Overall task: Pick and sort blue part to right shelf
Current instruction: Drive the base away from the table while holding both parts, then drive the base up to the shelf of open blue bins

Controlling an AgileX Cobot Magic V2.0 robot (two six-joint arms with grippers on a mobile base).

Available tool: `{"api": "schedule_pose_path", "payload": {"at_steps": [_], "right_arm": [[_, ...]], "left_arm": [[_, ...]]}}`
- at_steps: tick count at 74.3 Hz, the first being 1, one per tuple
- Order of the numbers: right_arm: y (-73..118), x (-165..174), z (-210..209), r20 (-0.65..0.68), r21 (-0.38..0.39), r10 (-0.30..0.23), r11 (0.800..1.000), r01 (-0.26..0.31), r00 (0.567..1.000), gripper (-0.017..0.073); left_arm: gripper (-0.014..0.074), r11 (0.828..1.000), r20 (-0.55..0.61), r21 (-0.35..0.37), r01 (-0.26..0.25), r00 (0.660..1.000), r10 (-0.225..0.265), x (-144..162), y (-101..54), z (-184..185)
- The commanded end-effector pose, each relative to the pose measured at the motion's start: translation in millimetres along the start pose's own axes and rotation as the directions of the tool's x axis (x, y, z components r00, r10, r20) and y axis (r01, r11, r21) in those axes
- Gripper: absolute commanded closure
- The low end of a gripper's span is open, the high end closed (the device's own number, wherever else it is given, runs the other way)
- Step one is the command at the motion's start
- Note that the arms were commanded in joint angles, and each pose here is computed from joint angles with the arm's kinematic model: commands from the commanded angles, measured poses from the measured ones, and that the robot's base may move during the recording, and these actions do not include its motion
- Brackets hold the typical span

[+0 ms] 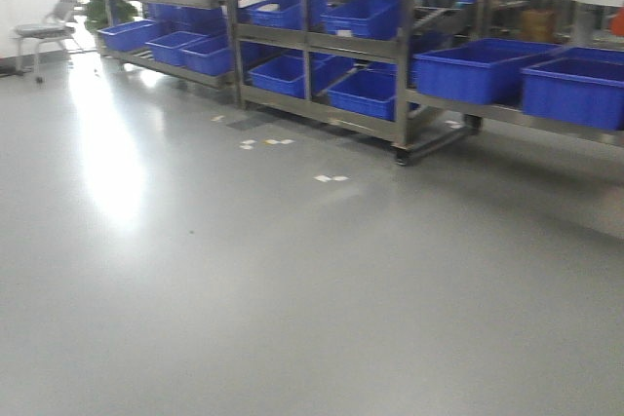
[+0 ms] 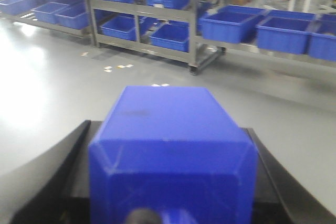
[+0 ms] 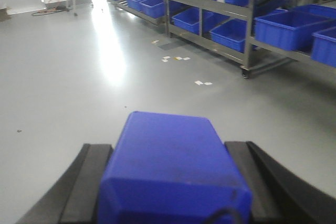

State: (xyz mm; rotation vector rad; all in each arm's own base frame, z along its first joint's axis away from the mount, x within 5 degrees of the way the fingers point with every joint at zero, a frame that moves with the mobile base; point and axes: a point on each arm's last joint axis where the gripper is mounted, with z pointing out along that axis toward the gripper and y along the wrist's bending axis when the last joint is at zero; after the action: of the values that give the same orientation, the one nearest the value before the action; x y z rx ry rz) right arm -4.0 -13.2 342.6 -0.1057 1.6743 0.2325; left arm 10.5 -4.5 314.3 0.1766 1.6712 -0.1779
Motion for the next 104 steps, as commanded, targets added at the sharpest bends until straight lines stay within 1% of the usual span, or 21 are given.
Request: {"api": "schedule_pose_path", "payload": {"at_steps": [1, 104], "right_arm": [[1.5, -16.4, -2.5, 0.103, -0.005, -0.015, 1.0, 0.016, 0.995, 0.0277], [1.5, -16.4, -2.5, 0.103, -0.005, -0.015, 1.0, 0.016, 0.995, 0.0277]], "left_arm": [[0.0313, 1.0, 0.106, 0.009, 0.001, 0.994, -0.002, -16.1, -0.2, -2.0], [0.0313, 1.0, 0.106, 0.009, 0.001, 0.994, -0.002, -16.1, -0.2, -2.0]]}}
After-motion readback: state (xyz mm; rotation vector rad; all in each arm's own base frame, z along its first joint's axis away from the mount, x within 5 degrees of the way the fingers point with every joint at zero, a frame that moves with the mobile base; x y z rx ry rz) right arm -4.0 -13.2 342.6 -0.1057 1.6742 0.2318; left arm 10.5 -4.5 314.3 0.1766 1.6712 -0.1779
